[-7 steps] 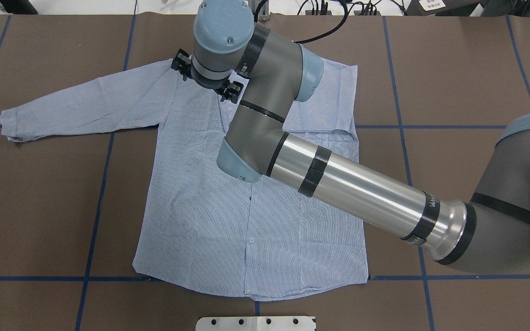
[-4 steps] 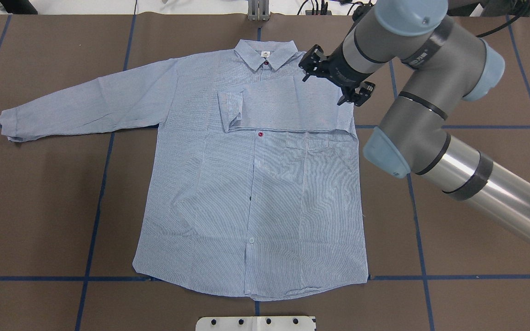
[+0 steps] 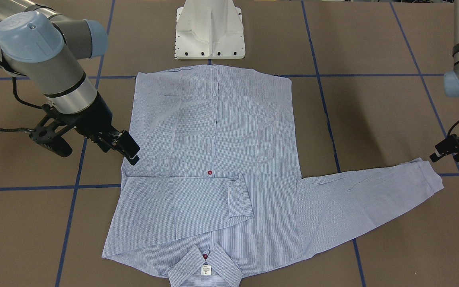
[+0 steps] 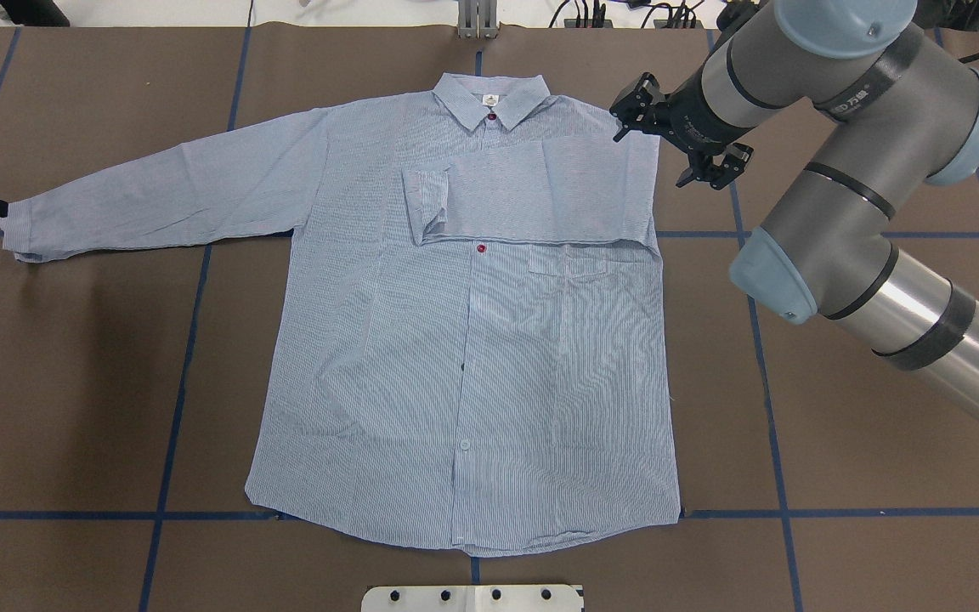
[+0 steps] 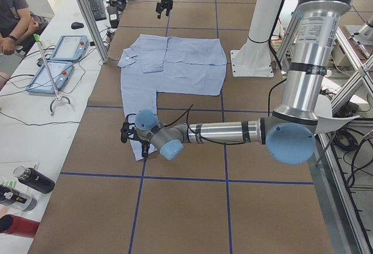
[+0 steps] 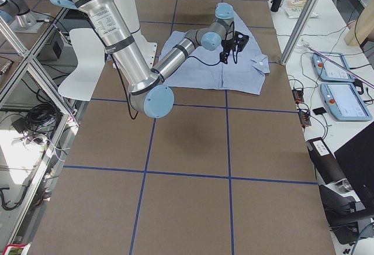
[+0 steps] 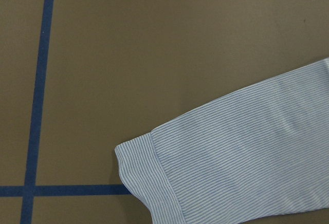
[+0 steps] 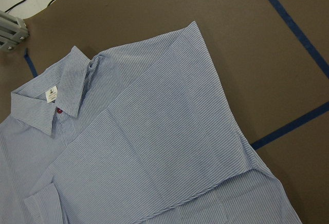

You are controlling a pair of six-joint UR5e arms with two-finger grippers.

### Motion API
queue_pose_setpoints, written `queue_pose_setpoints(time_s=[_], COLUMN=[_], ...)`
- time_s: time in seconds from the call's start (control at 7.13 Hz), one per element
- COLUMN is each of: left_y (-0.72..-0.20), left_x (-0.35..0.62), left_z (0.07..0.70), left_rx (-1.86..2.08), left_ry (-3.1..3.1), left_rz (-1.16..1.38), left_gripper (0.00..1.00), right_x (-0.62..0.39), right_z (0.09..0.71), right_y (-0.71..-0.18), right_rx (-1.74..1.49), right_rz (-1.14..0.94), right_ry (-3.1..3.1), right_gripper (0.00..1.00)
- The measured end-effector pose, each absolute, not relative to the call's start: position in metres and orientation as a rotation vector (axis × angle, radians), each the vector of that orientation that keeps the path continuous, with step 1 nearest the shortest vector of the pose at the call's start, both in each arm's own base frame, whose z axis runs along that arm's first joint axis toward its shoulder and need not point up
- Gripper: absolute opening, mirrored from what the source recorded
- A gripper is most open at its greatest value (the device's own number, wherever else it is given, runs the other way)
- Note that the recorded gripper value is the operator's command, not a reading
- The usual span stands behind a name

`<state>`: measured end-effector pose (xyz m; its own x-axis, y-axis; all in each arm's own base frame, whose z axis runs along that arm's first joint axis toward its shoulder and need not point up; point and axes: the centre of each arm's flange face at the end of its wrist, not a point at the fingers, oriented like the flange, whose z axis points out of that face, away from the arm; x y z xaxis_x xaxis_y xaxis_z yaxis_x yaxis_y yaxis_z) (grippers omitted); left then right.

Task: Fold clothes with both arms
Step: 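Withdraw the right gripper while the left gripper reaches the other sleeve cuff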

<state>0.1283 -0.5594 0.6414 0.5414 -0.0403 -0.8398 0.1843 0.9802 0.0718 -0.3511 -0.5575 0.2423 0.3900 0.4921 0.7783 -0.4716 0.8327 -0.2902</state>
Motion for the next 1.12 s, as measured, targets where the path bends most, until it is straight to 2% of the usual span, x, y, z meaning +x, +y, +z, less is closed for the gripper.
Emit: queue_pose_setpoints(time_s=[0.14,0.28,0.56,0.7,0.84,1.12], left_y=[-0.556,-0.553,-0.553,-0.553,-0.553,-0.556], left_x=[0.139,0.147,0.158,0.159,0.16,0.162], left_z=[0.649,0.658,0.673,0.678,0.681,0.679], left_rx=[0.137,0.124,0.115,0.111,0.108,0.11], left_ry=[0.994,0.994,0.996,0.994,0.992,0.994], left_rz=[-0.138,-0.134,-0.12,-0.12,-0.12,-0.119], left_gripper=[0.81,0.74,0.46,0.3,0.0,0.0], right_x=[-0.351,-0.352,-0.354,-0.354,-0.354,-0.354], right_z=[0.245,0.246,0.247,0.247,0.246,0.244], right_y=[-0.557,-0.557,-0.557,-0.557,-0.557,-0.557], right_rx=[-0.022,-0.021,-0.022,-0.021,-0.02,-0.018], right_rz=[0.613,0.613,0.613,0.613,0.613,0.612], right_ry=[-0.995,-0.993,-0.99,-0.99,-0.991,-0.994], right_gripper=[0.99,0.99,0.99,0.99,0.99,0.99])
